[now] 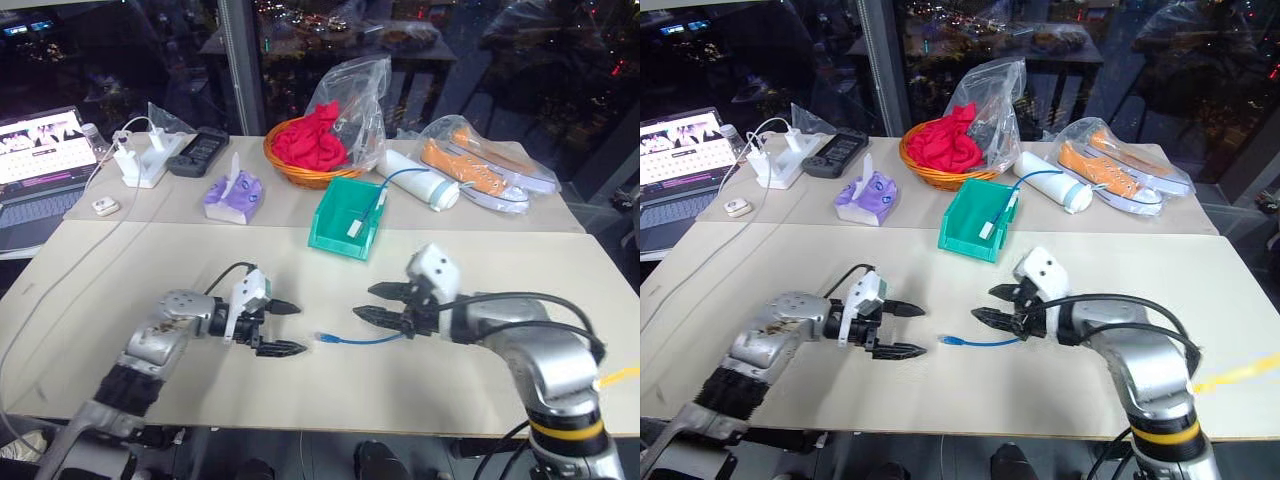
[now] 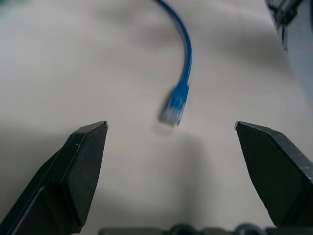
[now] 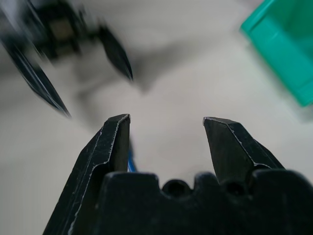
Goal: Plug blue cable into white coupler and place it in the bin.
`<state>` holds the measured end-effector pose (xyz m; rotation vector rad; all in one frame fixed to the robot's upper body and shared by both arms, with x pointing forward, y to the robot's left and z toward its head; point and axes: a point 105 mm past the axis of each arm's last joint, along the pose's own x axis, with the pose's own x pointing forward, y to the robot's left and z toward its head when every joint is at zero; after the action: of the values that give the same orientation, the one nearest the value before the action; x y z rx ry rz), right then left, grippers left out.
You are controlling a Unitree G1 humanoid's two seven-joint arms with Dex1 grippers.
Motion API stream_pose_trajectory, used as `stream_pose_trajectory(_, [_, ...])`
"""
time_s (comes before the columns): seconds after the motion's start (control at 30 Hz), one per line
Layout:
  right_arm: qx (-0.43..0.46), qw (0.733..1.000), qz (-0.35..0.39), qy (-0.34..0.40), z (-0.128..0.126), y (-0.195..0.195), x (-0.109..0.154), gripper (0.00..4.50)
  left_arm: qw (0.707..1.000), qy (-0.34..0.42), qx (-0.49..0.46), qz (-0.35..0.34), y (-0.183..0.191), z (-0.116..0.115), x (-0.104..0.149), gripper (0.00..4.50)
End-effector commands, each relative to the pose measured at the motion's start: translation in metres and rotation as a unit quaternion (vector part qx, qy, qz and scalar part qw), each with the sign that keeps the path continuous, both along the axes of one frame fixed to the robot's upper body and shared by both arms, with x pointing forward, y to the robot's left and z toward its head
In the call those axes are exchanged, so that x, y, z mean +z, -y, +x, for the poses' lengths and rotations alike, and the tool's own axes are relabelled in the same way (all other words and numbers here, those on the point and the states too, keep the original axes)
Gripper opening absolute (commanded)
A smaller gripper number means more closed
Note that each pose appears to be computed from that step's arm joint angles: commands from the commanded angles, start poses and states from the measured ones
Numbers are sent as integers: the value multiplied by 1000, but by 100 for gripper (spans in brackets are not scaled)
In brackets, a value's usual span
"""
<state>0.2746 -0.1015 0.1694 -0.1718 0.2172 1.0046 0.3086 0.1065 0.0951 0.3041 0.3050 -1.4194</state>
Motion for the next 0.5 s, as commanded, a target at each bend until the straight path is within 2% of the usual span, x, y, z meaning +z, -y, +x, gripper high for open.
stream_pose_trajectory(0.03, [-18,999,26,24,-7,1,15,281,999,28,-39,-4,18,7,4,450])
stream_pose_trajectory(0.23, [-43,998,27,26,-10,2,14,281,997,34,-73,22,31,15,-10,450])
stream_pose_trajectory(0.4, [-53,998,27,31,-11,3,16,281,994,24,-96,55,25,12,-25,450])
stream_pose_trajectory(0.43, [-54,998,27,31,-12,4,16,286,993,21,-101,60,23,11,-26,398])
stream_pose_trajectory(0.5, [-55,998,27,32,-12,4,17,286,992,19,-106,63,21,10,-27,352])
